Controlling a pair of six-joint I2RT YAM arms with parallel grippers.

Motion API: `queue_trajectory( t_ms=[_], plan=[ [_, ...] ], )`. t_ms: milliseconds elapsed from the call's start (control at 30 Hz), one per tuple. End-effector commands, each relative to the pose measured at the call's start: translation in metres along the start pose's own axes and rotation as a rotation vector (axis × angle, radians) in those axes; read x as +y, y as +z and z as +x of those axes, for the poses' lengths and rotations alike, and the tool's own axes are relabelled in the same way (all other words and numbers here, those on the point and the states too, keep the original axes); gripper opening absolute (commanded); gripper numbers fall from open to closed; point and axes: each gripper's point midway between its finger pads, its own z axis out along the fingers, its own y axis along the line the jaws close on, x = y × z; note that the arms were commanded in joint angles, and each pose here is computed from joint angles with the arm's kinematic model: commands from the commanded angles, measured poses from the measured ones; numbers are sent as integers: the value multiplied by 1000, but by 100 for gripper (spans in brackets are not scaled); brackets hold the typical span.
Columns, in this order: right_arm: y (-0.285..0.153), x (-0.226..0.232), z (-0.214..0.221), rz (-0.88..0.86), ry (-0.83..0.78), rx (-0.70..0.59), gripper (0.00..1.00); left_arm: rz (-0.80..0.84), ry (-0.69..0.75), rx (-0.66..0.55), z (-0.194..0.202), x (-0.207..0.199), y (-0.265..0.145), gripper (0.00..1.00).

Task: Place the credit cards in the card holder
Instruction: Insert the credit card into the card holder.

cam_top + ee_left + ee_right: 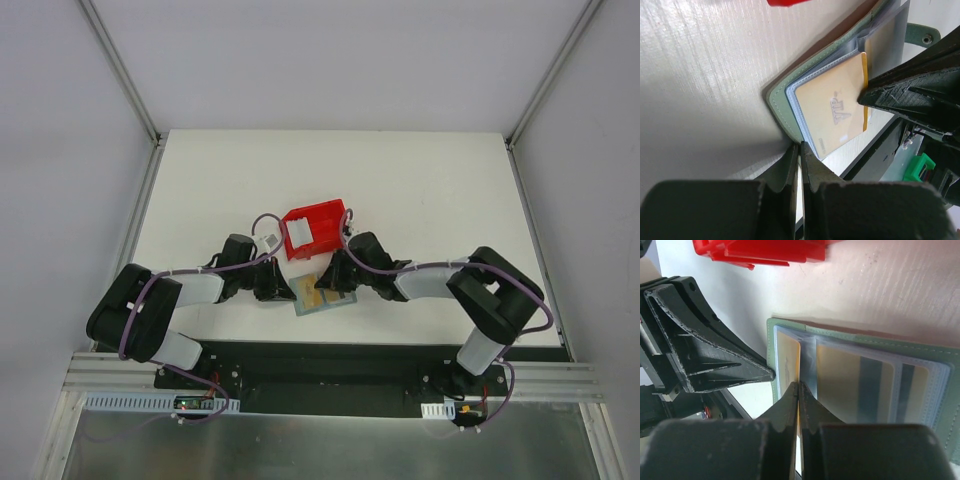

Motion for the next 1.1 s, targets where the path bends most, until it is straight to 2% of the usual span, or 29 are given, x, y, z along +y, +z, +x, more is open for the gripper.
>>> queue_trajectory(
  t_ms=[0,433,500,600,700,767,900,1067],
  plan=[
    [-10,19,-9,-90,-24,-27,0,-70,-9,6,10,18,-1,0],
    [-11,19,-13,-191,84,-44,2,-71,-4,5,9,18,-1,0],
    [-11,15,-15,-187,102,-49,16,-72,-5,6,10,18,-1,0],
    [-15,13,-15,-168,87,-60,27,-73,-6,7,11,19,-1,0],
    [-19,9,-13,-79,17,-50,34,-70,-4,6,10,18,-1,0],
    [-23,-1,-11,64,-76,-52,40,-72,-5,6,10,18,-1,0],
    [-31,-2,-12,251,-243,-93,42,-61,-3,0,10,15,-3,0],
    [-21,9,0,328,-358,-55,43,-42,3,-14,7,8,-7,0]
  ],
)
